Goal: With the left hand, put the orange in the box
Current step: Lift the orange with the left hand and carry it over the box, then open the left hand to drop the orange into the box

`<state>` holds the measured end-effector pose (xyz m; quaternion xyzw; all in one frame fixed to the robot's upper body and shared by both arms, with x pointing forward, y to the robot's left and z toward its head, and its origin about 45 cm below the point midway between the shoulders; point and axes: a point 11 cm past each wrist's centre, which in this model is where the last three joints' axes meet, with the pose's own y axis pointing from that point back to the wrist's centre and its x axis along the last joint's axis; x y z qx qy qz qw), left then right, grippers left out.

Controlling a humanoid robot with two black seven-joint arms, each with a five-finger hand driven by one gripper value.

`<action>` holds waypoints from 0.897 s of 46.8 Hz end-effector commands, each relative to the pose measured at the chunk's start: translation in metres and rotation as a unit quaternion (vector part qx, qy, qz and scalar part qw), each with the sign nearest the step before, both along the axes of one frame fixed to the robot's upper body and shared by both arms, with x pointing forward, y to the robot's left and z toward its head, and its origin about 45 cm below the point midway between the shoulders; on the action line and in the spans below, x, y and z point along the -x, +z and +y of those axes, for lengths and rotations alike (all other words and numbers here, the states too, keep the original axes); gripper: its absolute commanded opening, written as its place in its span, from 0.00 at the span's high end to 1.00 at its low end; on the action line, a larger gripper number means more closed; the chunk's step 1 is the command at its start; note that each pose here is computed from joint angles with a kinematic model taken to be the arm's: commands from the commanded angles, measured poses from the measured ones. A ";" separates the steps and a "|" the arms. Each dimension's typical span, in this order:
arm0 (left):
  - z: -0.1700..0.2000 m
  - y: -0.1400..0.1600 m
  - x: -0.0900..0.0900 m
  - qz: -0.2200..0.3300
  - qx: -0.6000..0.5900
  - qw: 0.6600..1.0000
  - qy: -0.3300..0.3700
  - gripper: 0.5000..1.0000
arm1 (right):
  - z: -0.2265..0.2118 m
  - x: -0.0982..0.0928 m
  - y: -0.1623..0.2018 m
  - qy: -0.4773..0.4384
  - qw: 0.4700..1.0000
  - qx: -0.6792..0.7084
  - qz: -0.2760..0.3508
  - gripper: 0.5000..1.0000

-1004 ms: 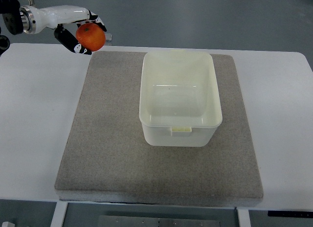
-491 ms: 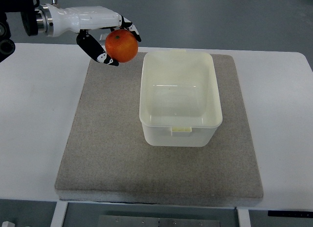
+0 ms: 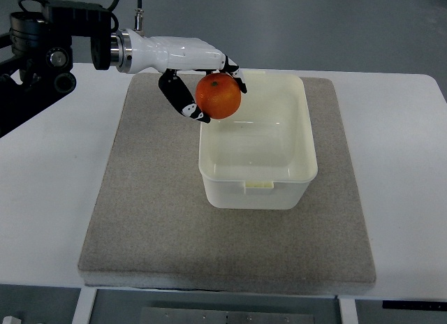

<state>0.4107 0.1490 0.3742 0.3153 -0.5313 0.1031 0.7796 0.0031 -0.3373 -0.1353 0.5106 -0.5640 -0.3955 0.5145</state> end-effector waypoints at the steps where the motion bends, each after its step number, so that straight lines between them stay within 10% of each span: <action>1: -0.010 -0.004 0.001 -0.004 -0.007 1.000 -0.010 1.00 | 0.000 0.000 0.000 0.000 1.000 0.001 0.000 0.14; 30: -0.049 -0.038 -0.004 -0.007 -0.033 0.999 -0.029 1.00 | 0.000 0.000 0.000 0.000 1.000 0.000 0.000 0.14; 42: -0.051 -0.047 -0.001 0.004 -0.031 0.999 -0.031 0.72 | 0.000 0.000 0.000 0.000 1.000 0.000 0.000 0.14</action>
